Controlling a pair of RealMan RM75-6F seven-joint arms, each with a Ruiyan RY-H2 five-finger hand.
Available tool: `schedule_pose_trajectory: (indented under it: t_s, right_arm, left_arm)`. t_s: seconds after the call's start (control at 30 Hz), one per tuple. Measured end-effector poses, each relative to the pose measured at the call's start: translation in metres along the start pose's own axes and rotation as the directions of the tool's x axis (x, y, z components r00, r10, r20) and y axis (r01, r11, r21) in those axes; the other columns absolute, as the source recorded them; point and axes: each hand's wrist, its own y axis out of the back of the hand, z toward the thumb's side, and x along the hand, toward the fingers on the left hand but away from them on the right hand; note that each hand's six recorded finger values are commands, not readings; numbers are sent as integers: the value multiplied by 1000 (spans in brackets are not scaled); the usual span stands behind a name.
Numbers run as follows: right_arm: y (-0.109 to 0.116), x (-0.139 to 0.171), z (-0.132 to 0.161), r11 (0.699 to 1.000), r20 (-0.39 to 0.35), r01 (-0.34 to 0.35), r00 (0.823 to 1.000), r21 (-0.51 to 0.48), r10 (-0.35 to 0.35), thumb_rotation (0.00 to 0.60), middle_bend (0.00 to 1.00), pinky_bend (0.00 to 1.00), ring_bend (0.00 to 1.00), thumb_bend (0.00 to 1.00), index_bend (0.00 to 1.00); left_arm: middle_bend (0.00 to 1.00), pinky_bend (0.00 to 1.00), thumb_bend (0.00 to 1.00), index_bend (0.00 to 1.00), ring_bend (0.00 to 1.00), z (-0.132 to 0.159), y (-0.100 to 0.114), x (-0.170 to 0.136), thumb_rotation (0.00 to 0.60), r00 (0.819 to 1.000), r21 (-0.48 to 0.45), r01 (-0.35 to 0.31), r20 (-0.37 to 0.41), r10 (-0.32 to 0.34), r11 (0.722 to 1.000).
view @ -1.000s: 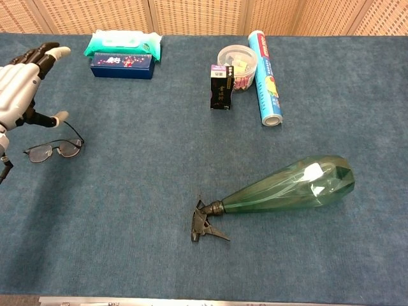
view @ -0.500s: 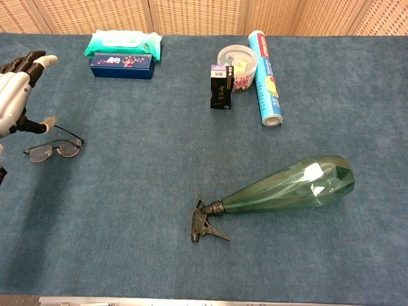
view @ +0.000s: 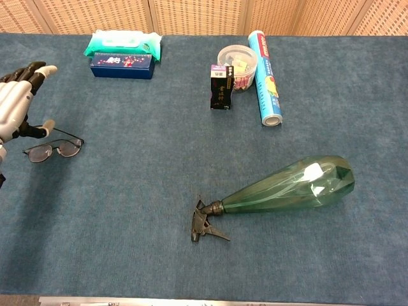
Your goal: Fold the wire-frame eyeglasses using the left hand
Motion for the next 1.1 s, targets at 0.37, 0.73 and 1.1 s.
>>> schedule_pose_trajectory:
  t_s: [0.37,0.73,1.1]
  right_arm:
    - [0,1,-1,1000,4,1,1000,0,-1,600,231,510,214,14,52]
    - [-1,1,-1,1000,5,-1,1000,2,1,600,231,510,215,14,52]
    - [-1,1,0,1000,4,-3,1000,3,3,600,231,511,215,15,52]
  left_arm:
    - [0,76,336,0,0,-6,-9,3,600,999,10,26,-20,-26,1000]
    - [0,76,336,0,0,-15,-20,8,600,997,17,57,-52,-56,998]
    - [0,76,336,0,0,-23,-29,10,600,994,20,80,-71,-79,997]
